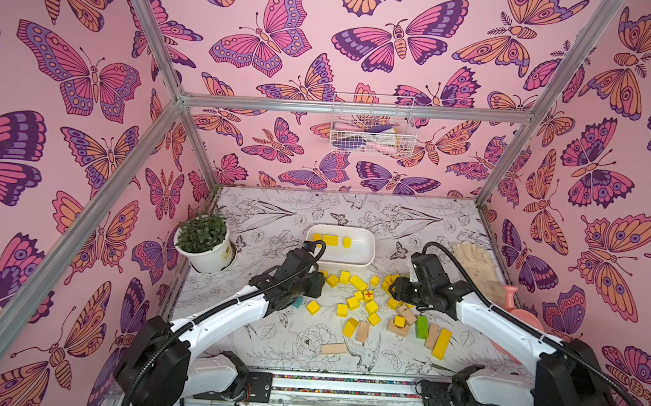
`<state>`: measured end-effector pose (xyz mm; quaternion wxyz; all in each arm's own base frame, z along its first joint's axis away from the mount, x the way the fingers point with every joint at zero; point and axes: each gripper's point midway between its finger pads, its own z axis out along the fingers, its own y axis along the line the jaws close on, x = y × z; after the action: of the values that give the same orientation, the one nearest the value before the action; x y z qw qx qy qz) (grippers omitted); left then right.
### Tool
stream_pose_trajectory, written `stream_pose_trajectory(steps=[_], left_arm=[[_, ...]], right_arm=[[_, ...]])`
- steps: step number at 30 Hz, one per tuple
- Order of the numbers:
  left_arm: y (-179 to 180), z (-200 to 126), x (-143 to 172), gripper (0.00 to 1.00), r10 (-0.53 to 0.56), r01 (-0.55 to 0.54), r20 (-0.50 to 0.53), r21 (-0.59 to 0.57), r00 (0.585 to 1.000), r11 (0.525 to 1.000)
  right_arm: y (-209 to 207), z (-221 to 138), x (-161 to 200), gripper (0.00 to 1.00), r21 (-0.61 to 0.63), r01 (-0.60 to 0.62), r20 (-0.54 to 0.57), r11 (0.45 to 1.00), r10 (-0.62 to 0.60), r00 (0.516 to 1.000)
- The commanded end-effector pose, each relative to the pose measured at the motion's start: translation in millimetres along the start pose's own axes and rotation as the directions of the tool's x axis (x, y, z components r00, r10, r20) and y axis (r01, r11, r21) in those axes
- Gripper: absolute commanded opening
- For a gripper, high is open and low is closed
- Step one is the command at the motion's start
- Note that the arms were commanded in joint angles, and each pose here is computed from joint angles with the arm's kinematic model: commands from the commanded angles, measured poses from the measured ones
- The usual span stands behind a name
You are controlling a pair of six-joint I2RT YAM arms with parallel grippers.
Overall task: Pick out the yellow building blocks
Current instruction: Pick up the building block from the center of the board.
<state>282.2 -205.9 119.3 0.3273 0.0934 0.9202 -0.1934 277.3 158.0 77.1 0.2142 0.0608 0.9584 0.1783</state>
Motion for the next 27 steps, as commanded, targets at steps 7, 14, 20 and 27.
stream_pose_trajectory(steps=[7,14,20,27], left_arm=[[3.4,1.3,1.5,0.48,-0.025,0.025,-0.001,0.013,1.0,1.0],[3.8,3.5,2.3,0.49,-0.029,0.03,-0.011,0.013,1.0,0.999],[4.1,4.2,2.3,0.48,-0.032,0.032,-0.013,0.013,0.999,0.999],[4.1,5.6,2.4,0.48,-0.033,0.034,-0.018,0.013,0.999,0.999]], right_arm=[[-15.3,20.4,0.1,0.45,0.138,0.035,-0.099,0.99,-0.021,0.995],[-14.2,31.0,5.2,0.45,0.138,0.036,-0.149,0.99,-0.015,0.989],[-13.7,36.2,7.0,0.46,0.14,0.038,-0.172,0.989,-0.013,0.985],[-16.8,36.7,8.5,0.4,0.157,0.03,-0.175,0.987,-0.002,0.985]])
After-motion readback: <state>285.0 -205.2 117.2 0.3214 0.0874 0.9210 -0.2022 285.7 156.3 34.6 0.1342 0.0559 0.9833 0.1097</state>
